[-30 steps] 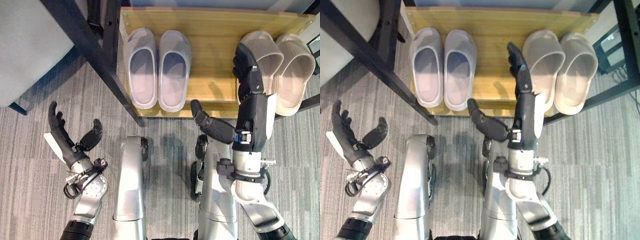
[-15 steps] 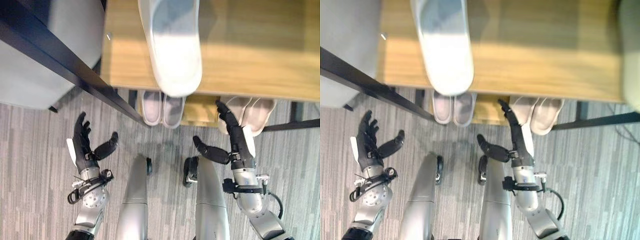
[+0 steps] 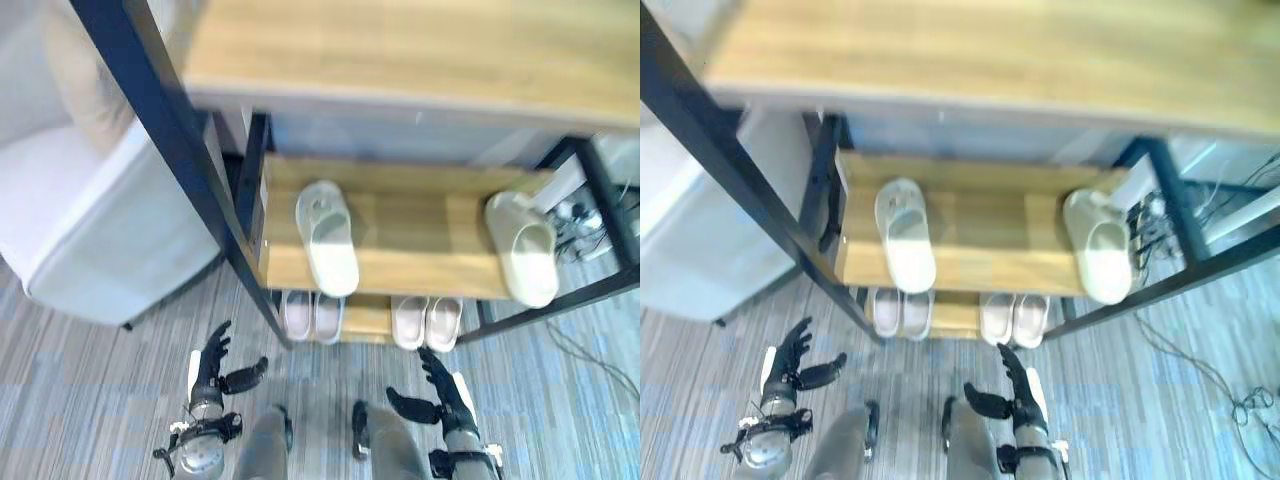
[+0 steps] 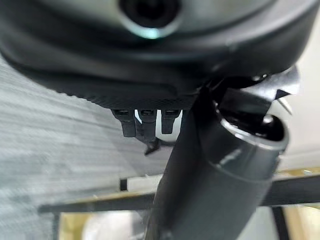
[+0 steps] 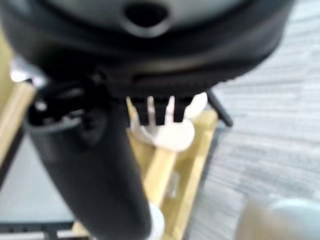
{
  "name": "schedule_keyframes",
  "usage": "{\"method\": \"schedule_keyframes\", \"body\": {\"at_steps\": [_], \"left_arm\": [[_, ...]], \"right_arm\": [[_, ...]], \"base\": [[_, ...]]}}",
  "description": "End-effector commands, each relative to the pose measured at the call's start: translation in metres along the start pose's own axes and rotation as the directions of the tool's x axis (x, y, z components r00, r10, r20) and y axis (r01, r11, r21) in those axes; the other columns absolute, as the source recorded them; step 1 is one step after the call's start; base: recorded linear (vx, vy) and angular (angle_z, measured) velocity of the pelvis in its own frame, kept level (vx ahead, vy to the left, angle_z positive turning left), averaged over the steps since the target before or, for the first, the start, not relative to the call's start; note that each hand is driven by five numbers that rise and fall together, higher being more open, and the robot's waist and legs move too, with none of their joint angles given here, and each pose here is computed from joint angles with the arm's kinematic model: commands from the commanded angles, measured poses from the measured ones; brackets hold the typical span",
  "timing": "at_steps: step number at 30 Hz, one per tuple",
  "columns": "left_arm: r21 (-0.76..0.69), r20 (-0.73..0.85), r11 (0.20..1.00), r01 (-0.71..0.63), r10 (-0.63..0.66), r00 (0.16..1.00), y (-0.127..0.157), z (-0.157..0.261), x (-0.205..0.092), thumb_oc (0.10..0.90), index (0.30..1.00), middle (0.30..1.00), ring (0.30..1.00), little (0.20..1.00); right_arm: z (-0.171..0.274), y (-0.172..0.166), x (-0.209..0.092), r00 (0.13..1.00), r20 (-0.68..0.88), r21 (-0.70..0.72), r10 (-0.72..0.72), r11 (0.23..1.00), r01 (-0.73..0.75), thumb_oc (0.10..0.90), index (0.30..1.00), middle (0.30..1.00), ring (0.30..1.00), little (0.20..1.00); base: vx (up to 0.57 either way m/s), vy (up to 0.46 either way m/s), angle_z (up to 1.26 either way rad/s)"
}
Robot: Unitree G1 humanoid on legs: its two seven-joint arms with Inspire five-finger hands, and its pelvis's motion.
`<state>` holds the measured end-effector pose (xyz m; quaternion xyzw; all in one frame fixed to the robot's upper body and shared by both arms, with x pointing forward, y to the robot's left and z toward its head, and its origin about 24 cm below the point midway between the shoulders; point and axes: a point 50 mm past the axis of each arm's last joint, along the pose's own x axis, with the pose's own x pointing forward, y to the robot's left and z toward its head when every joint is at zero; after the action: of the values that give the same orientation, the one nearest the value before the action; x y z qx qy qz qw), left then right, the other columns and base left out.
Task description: Arrange the slippers neatly on the shoe rack.
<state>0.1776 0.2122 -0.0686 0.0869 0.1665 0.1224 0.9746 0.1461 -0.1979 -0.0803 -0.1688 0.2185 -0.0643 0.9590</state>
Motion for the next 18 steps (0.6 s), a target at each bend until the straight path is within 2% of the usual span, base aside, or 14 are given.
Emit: {"method": "schedule_keyframes", "body": {"at_steps": [1,2,5,11,18], "left_arm": [[0.003,-0.006,0.998,0.064,-0.064,0.998,-0.013,-0.002,0.006,0.800,0.900,0.900,0.900,0.900],[0.027,-0.085,0.996,0.085,-0.082,0.993,-0.017,-0.018,0.002,0.800,0.900,0.900,0.900,0.900],[0.066,-0.171,0.990,0.128,-0.115,0.979,-0.023,-0.035,-0.003,0.800,0.900,0.900,0.900,0.900],[0.102,-0.259,0.977,0.188,-0.156,0.953,-0.028,-0.054,-0.015,0.800,0.900,0.900,0.900,0.900],[0.151,-0.292,0.961,0.232,-0.181,0.939,-0.033,-0.063,-0.023,0.800,0.900,0.900,0.900,0.900]], "right_arm": [[0.021,-0.012,0.017,0.994,0.096,0.040,-0.060,0.998,0.056,0.800,0.900,0.900,0.900,0.900],[0.012,-0.012,0.019,0.997,0.051,0.027,-0.063,0.998,0.062,0.800,0.900,0.900,0.900,0.900],[-0.001,-0.010,0.020,0.998,-0.026,0.025,-0.056,0.998,0.056,0.800,0.900,0.900,0.900,0.900],[-0.021,-0.002,0.014,0.991,-0.129,0.048,-0.020,0.998,0.027,0.800,0.900,0.900,0.900,0.900],[-0.030,0.007,0.010,0.984,-0.178,0.080,0.014,0.997,0.000,0.800,0.900,0.900,0.900,0.900]], "base": [[0.13,0.008,-0.15],[0.13,0.009,-0.17],[0.11,0.013,-0.20],[0.02,-0.003,0.00],[-0.01,0.001,0.00]]}}
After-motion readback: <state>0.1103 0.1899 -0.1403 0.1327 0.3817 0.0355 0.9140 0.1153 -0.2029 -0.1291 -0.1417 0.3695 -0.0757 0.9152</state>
